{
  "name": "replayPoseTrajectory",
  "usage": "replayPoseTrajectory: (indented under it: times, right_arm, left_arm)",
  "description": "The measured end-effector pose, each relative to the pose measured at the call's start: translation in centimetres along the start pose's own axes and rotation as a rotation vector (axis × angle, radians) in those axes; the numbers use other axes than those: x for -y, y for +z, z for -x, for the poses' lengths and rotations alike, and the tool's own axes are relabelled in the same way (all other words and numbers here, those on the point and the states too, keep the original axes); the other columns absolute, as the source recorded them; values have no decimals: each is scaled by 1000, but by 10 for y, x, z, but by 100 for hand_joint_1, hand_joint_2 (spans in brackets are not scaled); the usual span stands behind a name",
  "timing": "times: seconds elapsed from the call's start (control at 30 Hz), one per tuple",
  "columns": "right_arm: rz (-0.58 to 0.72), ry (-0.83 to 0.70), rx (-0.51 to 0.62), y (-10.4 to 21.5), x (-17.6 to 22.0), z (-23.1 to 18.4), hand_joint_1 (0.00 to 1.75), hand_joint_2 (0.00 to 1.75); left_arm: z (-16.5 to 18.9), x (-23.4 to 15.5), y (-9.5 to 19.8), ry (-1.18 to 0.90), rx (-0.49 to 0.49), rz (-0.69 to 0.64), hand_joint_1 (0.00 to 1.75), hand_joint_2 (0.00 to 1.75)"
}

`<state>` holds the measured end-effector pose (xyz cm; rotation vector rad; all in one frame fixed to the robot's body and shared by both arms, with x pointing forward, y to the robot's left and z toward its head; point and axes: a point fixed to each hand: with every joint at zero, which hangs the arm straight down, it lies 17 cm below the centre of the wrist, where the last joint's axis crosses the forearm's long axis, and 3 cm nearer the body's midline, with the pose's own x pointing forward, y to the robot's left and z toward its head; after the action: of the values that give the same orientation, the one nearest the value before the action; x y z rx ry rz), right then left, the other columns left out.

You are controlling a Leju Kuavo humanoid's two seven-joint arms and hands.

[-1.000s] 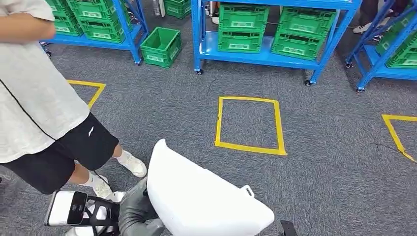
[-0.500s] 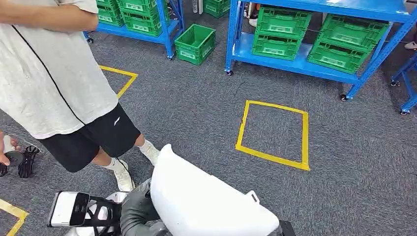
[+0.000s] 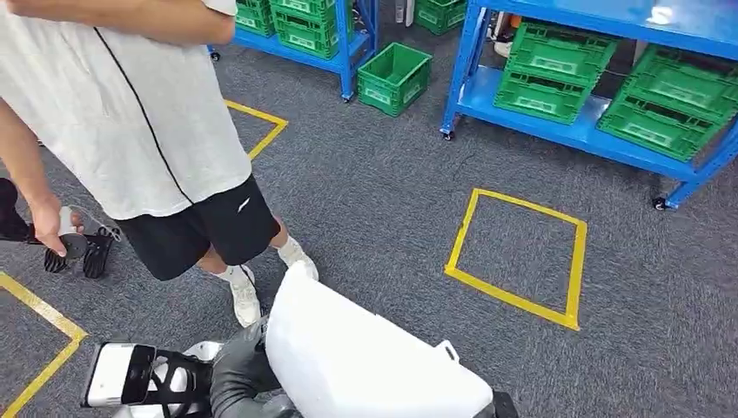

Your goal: Take the parts from the cabinet and place them on the table.

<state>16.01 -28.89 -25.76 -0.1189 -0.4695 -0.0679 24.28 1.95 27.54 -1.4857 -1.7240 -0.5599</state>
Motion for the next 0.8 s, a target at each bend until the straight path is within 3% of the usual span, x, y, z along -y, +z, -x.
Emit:
replayPoseTrajectory:
  times: [0.8]
  right_arm:
    - [-16, 3, -6, 1, -3, 2, 0, 0]
  left_arm:
    - [1, 3, -2, -10, -12, 12, 175, 175]
